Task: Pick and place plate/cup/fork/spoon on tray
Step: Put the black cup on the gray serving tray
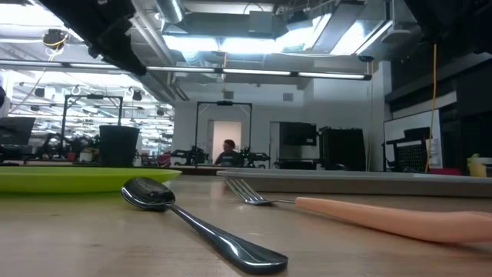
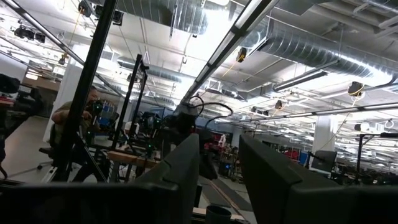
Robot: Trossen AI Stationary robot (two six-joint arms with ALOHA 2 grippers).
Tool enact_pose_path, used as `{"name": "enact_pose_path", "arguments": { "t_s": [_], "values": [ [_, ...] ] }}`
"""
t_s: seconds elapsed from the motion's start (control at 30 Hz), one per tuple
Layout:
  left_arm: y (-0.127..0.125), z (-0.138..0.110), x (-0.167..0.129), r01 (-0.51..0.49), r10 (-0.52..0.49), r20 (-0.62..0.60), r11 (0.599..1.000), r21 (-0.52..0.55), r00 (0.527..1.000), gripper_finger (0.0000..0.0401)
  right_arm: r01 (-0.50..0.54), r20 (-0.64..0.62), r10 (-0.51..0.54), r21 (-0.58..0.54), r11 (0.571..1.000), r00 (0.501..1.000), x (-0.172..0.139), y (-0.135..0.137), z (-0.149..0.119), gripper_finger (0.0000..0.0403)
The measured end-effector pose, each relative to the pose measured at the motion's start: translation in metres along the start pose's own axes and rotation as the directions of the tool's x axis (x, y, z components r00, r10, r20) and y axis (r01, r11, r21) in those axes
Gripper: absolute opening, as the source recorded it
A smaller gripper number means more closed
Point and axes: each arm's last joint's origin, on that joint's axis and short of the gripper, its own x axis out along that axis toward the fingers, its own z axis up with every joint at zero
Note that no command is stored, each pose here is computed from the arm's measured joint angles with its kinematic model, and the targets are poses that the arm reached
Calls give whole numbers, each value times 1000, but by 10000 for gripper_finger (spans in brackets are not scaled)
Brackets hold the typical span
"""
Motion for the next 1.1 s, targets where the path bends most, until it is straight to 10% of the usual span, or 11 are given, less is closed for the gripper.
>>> {"name": "enact_pose_path", "arguments": {
  "t_s": [0.27, 0.53, 1.1],
  "values": [
    [37, -1, 18, -142, 97, -239, 973, -181, 966, 79, 0, 0, 0, -1, 1000, 1000, 0, 0, 0, 120],
    [45, -7, 56, -69, 0, -397, 985, -161, 918, 79, 1, 0, -1, -1, 1000, 1000, 0, 0, 0, 120],
    [40, -11, 72, -69, 1, -450, 989, -134, 893, 81, 2, 3, -2, -1, 1000, 1000, 0, 0, 0, 120]
  ]
}}
